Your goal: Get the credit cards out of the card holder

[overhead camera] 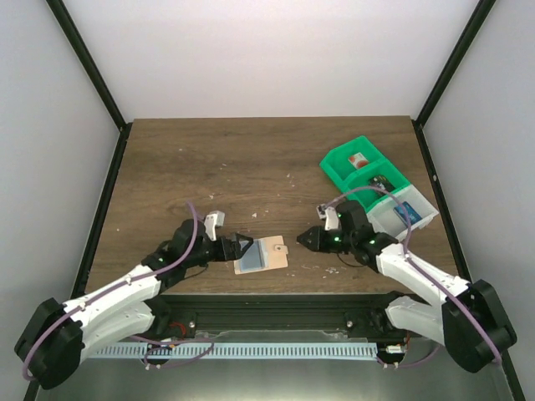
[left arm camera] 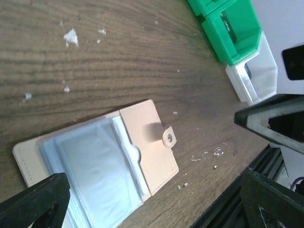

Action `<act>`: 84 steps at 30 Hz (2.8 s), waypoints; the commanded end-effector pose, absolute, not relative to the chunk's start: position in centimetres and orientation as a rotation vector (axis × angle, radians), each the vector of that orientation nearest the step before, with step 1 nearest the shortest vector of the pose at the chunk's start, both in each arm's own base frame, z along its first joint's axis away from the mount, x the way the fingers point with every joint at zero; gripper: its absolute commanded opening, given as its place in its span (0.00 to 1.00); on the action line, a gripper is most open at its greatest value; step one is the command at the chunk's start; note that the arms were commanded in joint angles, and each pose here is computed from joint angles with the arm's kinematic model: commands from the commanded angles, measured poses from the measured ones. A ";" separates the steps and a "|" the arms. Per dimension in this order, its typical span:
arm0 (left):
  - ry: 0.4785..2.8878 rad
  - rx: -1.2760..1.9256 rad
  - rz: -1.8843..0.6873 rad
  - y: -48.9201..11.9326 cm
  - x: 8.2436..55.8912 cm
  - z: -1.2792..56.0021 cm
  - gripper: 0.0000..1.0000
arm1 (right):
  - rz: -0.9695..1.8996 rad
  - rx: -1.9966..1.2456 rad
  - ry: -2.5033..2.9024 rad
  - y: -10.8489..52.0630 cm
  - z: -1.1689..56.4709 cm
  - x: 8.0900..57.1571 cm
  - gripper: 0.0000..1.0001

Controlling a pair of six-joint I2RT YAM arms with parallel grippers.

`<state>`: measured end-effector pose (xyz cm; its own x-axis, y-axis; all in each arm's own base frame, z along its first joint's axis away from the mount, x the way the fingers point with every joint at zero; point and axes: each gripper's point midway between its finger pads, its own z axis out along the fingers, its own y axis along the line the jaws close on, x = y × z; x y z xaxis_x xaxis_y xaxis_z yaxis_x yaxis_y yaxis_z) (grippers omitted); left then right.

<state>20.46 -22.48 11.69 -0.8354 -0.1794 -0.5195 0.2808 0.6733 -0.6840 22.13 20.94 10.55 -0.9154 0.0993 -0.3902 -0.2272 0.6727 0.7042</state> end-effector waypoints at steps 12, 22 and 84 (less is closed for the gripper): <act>2.266 -0.203 -1.315 -22.4 19.9 10.9 0.99 | 1.196 -0.230 2.525 29.3 10.6 19.7 0.29; 2.228 -0.247 -1.305 -20.5 19.2 10.7 0.99 | 1.123 -0.307 2.627 33.3 7.8 19.7 0.31; 2.194 -0.302 -1.394 -19.8 19.0 11.4 1.00 | 0.900 -0.312 2.807 35.8 2.3 18.6 0.25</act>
<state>19.14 -19.60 11.06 -0.8392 -0.4513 -0.3035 0.0693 0.4647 -0.8827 18.69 35.18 2.90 -0.9647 -0.1260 -0.2314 -0.2393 0.7866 0.5693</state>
